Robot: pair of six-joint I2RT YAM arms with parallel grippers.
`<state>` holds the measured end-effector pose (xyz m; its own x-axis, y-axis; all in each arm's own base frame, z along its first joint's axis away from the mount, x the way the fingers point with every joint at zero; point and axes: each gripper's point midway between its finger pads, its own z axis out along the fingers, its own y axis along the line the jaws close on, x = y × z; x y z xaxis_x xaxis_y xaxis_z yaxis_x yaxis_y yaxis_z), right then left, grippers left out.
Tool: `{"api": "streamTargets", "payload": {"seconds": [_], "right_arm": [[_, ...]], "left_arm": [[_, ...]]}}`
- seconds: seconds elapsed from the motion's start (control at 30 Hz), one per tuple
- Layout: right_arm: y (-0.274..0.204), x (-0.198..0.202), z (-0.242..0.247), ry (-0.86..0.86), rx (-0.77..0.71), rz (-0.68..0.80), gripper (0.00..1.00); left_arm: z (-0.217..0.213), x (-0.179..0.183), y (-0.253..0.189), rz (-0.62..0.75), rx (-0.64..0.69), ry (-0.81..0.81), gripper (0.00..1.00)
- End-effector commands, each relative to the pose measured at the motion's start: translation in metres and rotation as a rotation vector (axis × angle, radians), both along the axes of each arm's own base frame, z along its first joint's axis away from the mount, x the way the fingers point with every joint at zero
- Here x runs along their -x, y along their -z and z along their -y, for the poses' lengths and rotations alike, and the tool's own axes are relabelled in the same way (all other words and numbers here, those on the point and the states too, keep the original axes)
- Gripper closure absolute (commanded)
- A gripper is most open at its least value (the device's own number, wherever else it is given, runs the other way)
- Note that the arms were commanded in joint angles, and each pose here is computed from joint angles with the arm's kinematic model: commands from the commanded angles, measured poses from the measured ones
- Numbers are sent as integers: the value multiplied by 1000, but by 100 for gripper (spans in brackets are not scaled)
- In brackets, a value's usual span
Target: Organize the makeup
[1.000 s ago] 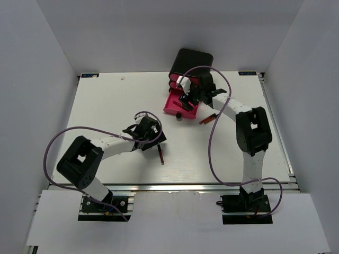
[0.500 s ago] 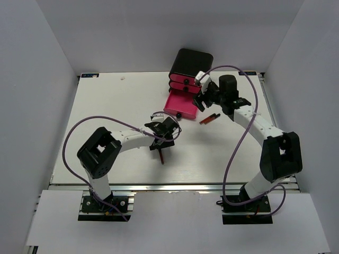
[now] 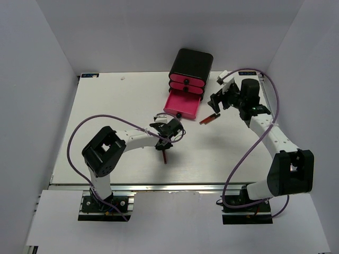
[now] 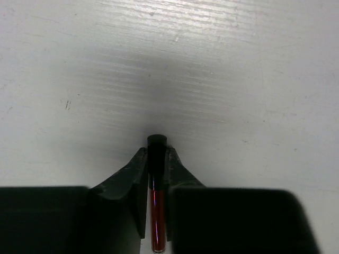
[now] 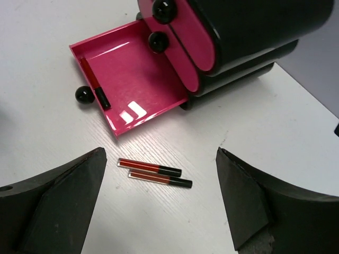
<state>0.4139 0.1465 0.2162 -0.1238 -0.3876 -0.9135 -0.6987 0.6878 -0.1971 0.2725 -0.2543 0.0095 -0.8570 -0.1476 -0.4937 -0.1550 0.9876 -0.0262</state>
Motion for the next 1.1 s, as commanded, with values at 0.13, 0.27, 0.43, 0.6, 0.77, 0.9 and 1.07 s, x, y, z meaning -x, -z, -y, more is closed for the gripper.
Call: {"api": "streamTargets", "payload": {"seconds": [0.13, 0.27, 0.43, 0.6, 0.77, 0.9, 1.07], "right_arm": [[6, 22, 8, -118, -21, -61, 11], [20, 36, 11, -170, -58, -139, 13], [40, 44, 16, -177, -26, -153, 25], [52, 48, 20, -158, -26, -178, 66], [60, 48, 23, -125, -23, -191, 77], [65, 52, 23, -181, 16, -179, 40], [75, 66, 16, -335, 72, -192, 22]], "left_arm": [[5, 24, 31, -136, -1, 74, 96], [38, -12, -9, -47, 148, 99, 100], [75, -85, -83, 86, 455, 71, 100], [99, -154, -135, 199, 727, 22, 100], [115, -212, -153, 280, 844, -23, 100], [122, -244, -138, 297, 836, -67, 96], [122, -261, -124, 302, 827, -111, 61]]}}
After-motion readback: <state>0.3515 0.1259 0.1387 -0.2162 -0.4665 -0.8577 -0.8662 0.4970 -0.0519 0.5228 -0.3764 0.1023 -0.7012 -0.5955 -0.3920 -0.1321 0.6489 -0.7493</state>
